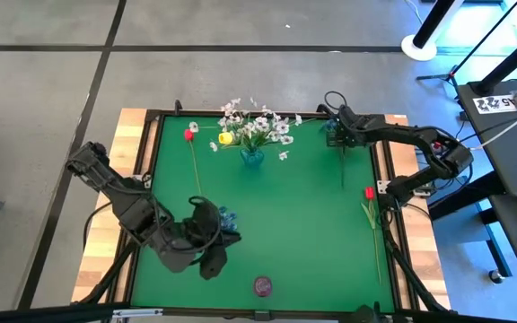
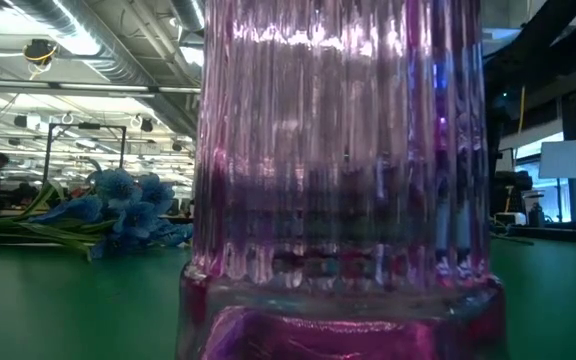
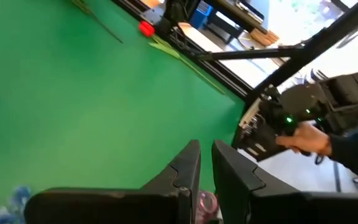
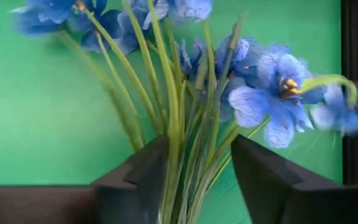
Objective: Sort flowers into vase by color
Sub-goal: Put the right blue flowers into the violet vase
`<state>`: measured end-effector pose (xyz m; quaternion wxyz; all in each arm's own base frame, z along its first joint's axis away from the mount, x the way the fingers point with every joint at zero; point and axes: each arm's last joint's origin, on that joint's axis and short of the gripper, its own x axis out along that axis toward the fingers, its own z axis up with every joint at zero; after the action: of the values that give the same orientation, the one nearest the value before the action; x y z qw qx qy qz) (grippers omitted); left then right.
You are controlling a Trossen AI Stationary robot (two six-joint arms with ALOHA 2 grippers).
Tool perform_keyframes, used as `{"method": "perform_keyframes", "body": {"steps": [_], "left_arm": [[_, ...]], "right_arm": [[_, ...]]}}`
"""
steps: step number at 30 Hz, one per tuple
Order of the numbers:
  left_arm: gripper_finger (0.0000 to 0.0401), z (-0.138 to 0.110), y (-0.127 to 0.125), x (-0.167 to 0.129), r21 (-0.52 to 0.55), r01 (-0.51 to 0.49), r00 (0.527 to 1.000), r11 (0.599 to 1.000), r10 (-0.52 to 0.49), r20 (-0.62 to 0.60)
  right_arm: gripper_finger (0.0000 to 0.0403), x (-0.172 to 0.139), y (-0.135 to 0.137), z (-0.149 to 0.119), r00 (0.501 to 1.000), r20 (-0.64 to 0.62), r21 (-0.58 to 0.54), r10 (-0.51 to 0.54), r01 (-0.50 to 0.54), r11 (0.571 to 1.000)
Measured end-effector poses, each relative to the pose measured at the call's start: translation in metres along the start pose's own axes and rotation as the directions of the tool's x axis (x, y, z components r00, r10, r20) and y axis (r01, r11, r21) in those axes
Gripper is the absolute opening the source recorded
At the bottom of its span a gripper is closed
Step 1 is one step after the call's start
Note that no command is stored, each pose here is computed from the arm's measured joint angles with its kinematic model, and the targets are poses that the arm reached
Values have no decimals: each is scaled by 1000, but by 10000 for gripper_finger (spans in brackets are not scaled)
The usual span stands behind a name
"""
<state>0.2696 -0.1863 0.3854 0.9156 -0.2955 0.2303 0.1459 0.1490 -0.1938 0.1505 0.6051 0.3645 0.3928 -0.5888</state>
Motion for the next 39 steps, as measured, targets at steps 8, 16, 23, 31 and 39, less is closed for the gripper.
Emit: {"method": "perform_keyframes", "body": {"steps": [8,16,23,31,39], "left_arm": [[39,7,4,6,79,-23,1000,997,22,12],[39,-1,4,1,122,-29,999,992,31,-17],[39,-4,18,1,179,-145,987,973,156,-47],[39,13,39,17,217,-241,962,946,262,-77],[39,28,51,28,284,-253,950,925,293,-108]], "right_arm": [[21,-4,1,-3,992,-82,8,97,-97,995],[7,-83,8,-11,920,149,-27,364,-364,931],[5,-186,4,-65,601,334,-264,726,-680,684],[3,-246,17,-133,288,312,-478,905,-776,411],[3,-272,56,-189,47,201,-558,978,-816,154]]}}
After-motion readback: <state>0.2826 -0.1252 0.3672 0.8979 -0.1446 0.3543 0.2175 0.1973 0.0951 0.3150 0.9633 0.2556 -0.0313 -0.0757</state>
